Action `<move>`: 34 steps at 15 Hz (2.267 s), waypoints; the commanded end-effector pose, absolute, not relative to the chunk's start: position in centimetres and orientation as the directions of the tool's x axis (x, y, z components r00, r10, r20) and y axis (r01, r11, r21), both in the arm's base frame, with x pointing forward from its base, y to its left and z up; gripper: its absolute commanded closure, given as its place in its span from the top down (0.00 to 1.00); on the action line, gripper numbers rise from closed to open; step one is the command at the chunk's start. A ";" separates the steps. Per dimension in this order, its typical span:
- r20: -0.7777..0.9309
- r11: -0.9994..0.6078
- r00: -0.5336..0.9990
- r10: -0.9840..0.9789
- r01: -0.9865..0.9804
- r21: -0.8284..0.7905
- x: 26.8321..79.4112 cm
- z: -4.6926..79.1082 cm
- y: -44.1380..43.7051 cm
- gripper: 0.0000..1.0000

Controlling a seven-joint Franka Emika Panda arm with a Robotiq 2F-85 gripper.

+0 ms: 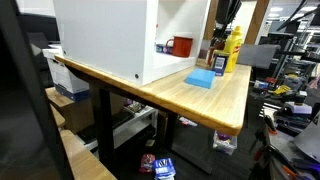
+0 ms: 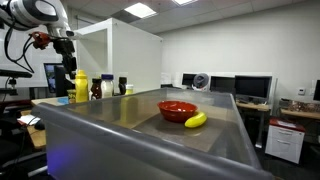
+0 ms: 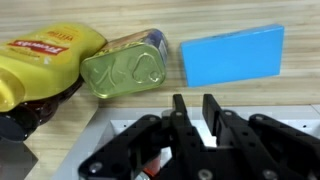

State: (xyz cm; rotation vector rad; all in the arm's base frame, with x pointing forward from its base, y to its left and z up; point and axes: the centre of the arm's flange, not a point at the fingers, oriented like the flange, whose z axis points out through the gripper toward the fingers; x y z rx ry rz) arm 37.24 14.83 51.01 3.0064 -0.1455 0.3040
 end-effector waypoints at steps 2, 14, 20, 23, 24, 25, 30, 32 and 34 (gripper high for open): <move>0.209 -0.994 0.974 0.087 0.070 0.084 37.0 53.9 12.7 0.61; 0.322 -0.918 0.875 0.362 0.394 -0.038 37.0 59.3 7.8 1.00; 0.372 -0.929 0.874 0.312 0.362 -0.072 36.2 60.7 4.3 1.00; 0.375 -0.953 0.892 0.252 0.295 -0.063 35.7 61.3 2.6 1.00; 0.363 -0.960 0.900 0.240 0.277 -0.051 35.7 61.4 2.3 1.00; 0.352 -0.966 0.909 0.225 0.255 -0.038 35.7 61.5 2.0 1.00; 0.323 -0.983 0.931 0.171 0.181 -0.003 35.1 61.9 0.5 1.00; 0.320 -0.986 0.935 0.152 0.164 -0.009 34.8 62.0 -0.1 1.00; 0.322 -0.989 0.937 0.137 0.149 -0.013 34.5 62.1 -0.7 1.00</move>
